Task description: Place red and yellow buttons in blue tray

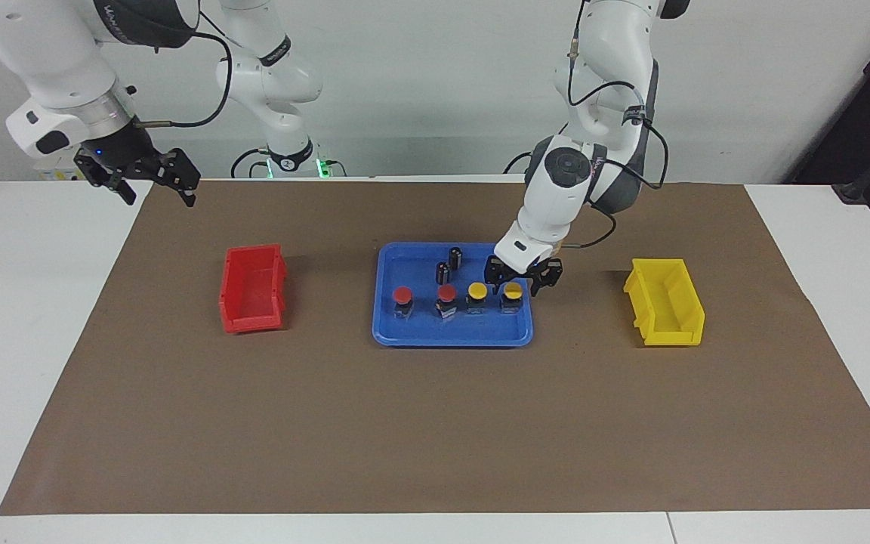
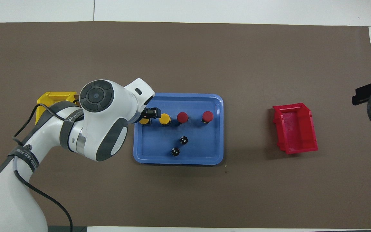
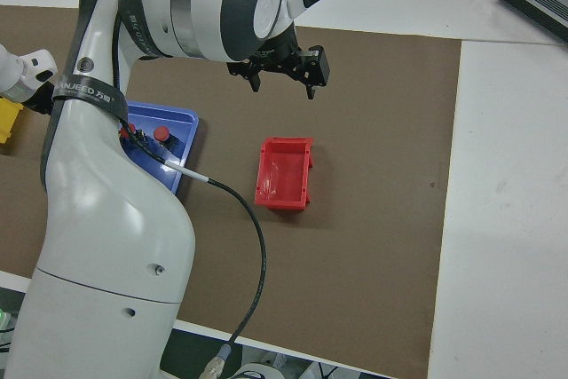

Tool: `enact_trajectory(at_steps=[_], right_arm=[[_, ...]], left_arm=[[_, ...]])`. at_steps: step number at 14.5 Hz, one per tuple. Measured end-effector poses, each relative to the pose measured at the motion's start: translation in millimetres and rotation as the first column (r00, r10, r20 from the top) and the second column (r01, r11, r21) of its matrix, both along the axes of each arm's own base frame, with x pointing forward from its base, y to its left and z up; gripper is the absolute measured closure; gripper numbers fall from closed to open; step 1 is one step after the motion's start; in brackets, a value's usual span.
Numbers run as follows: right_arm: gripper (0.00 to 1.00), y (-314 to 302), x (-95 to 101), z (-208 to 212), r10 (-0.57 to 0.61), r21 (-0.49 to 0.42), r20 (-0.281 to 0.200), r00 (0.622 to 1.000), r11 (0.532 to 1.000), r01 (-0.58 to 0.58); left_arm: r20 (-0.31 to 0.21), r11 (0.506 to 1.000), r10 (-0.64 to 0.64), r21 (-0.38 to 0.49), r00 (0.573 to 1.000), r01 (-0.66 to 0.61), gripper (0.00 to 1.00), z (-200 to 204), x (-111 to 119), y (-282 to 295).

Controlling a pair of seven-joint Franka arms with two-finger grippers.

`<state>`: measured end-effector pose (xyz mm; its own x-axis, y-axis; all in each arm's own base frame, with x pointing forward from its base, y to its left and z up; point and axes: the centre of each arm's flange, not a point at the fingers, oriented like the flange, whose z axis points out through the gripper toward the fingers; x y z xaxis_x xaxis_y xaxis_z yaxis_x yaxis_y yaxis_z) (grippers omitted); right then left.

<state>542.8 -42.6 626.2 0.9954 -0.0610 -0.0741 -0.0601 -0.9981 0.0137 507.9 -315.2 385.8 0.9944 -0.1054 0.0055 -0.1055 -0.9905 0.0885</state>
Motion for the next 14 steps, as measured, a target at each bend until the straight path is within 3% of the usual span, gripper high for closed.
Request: enact_trajectory(at_steps=[3, 7, 11, 14], right_arm=[[0.0, 0.2, 0.0, 0.0, 0.001, 0.0, 0.0, 1.0, 1.0, -0.001], [0.0, 0.7, 0.0, 0.1, 0.001, 0.0, 0.0, 1.0, 1.0, -0.001], [0.0, 0.7, 0.0, 0.2, 0.002, 0.0, 0.0, 1.0, 1.0, -0.002], [0.0, 0.7, 0.0, 0.2, 0.002, 0.0, 0.0, 1.0, 1.0, -0.002]], left_arm=[[-0.032, 1.0, -0.002, 0.027, 0.999, 0.003, 0.0, 59.5, 21.2, 23.8], [0.031, 0.997, -0.073, 0.028, 0.997, 0.072, 0.0, 145.9, 49.9, 134.3], [0.032, 0.993, -0.072, 0.092, 0.997, 0.069, 0.0, 205.1, 47.1, 242.6], [0.034, 0.991, -0.098, 0.098, 0.995, 0.095, 0.0, 228.4, 46.7, 277.0]])
